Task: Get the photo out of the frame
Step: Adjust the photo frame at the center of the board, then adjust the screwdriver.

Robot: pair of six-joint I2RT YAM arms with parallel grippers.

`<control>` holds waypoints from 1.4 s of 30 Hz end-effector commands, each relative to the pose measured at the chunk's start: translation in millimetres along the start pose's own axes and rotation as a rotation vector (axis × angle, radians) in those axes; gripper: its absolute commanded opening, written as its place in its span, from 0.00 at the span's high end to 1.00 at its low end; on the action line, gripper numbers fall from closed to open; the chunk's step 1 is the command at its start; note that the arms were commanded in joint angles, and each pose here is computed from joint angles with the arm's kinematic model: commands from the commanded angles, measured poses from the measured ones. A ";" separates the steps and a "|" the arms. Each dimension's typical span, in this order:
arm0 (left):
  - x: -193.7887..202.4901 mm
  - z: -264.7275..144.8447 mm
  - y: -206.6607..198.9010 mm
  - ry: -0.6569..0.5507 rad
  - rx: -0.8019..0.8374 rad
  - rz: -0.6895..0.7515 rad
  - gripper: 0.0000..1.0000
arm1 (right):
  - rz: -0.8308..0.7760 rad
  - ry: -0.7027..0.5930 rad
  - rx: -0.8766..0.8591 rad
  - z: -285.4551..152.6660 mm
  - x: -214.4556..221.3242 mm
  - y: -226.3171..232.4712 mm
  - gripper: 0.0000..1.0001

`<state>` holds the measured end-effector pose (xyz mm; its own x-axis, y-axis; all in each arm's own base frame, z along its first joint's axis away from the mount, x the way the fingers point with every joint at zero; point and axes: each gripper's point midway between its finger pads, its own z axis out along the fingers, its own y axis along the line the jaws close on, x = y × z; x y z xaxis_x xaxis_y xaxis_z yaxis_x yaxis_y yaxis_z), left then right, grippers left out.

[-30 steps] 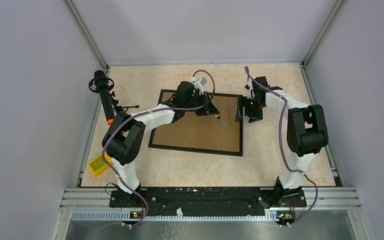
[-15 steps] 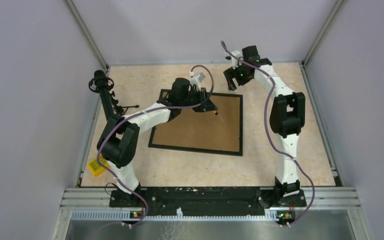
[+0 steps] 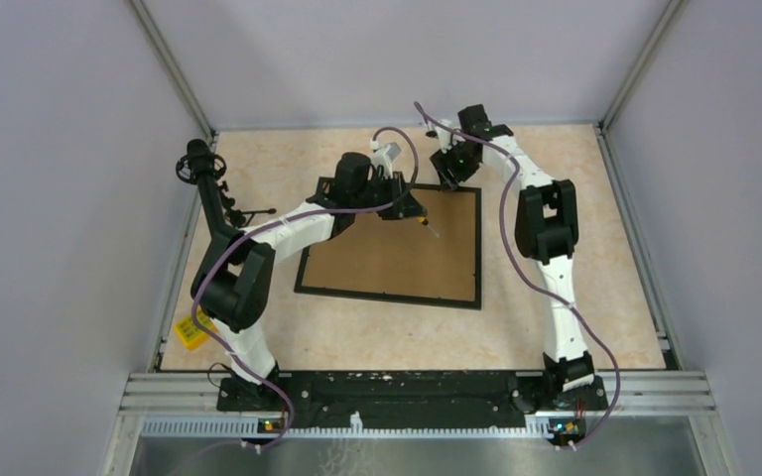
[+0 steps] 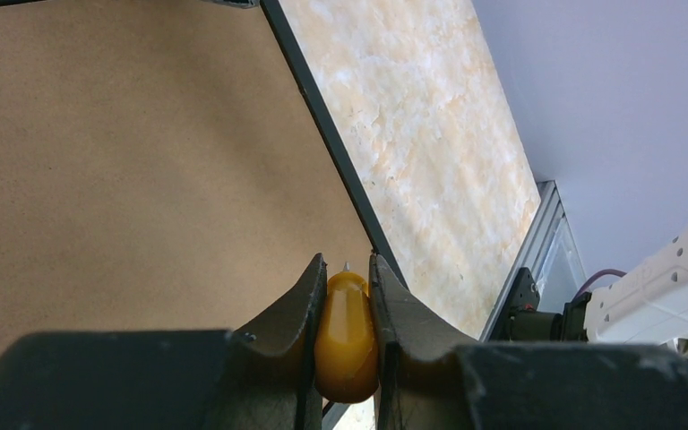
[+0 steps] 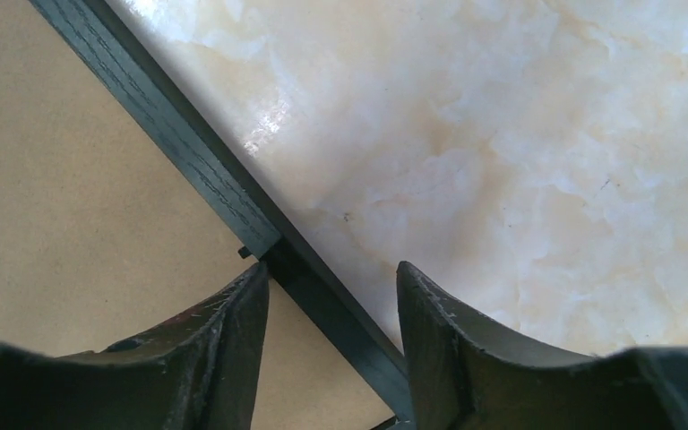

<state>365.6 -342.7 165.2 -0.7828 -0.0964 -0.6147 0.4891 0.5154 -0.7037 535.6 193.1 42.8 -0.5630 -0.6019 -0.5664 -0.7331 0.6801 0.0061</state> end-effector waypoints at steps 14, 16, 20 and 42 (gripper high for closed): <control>-25.3 -7.6 16.5 -0.070 -0.004 -0.007 1.00 | 0.073 0.149 0.229 17.8 71.4 -111.1 0.95; -26.9 -6.1 20.0 -0.069 -0.006 -0.016 1.00 | 0.108 0.158 0.241 16.2 80.9 -119.8 0.96; -31.0 -4.3 20.6 -0.079 0.001 -0.026 1.00 | 0.160 0.132 0.236 4.0 77.1 -122.8 0.85; -82.2 -59.9 -66.3 -0.217 0.295 -0.097 1.00 | -0.034 -0.348 -0.522 -218.5 -45.8 210.5 0.24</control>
<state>394.0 -316.8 229.8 -0.7832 -0.3059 -0.5414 0.4298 0.3629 -0.8268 346.1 260.9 263.7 -0.3847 -0.3962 -0.8337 -0.9001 0.3613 0.2437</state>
